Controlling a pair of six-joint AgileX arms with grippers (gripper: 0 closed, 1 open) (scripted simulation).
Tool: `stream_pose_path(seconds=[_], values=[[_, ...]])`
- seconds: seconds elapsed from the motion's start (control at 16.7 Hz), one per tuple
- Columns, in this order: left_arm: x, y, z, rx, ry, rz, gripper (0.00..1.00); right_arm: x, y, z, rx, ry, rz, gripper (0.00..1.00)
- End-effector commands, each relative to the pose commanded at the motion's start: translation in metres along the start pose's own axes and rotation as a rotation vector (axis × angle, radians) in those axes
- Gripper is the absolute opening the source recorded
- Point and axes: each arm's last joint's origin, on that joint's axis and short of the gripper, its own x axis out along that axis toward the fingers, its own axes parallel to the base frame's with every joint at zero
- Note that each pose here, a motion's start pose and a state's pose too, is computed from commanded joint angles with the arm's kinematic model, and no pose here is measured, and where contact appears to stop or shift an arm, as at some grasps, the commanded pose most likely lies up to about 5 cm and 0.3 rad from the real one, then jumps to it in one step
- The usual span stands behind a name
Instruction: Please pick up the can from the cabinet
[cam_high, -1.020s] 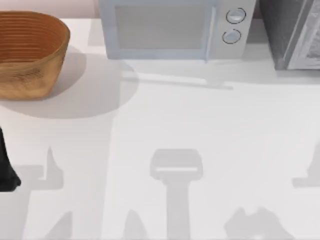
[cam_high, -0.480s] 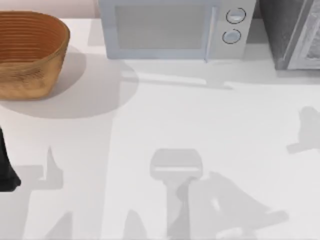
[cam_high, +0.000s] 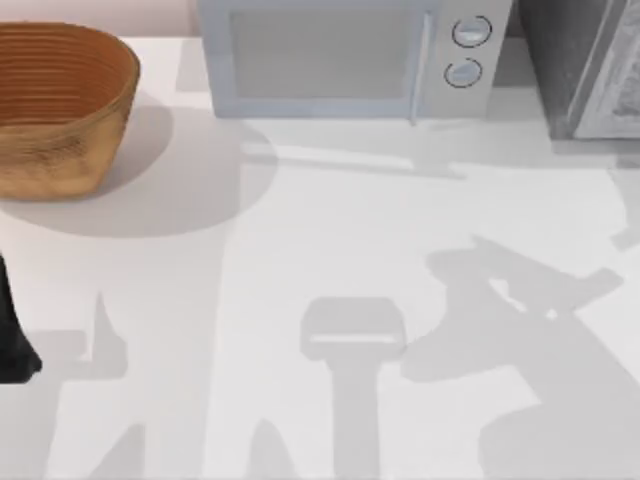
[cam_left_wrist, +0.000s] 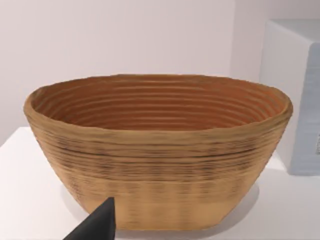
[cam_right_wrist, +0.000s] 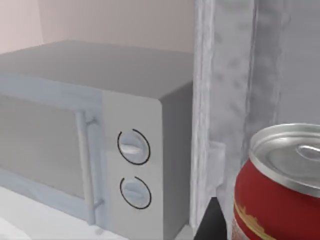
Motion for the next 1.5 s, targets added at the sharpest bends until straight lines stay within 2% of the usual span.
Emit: stream_pose_path(seconds=[0.3,0.66,1.14,1.5], values=[[0.0,0.0,0.0,0.0,0.0,0.0,1.0,0.007,-0.06,-0.068,0.001,0.004,0.143,0.0],[0.0,0.0,0.0,0.0,0.0,0.0,1.0,-0.005,-0.09,-0.136,0.001,0.009,0.245,0.0],[0.0,0.0,0.0,0.0,0.0,0.0,1.0,-0.005,-0.09,-0.144,0.008,0.011,0.258,0.0],[0.0,0.0,0.0,0.0,0.0,0.0,1.0,0.016,-0.086,-0.149,0.001,0.009,0.255,0.0]])
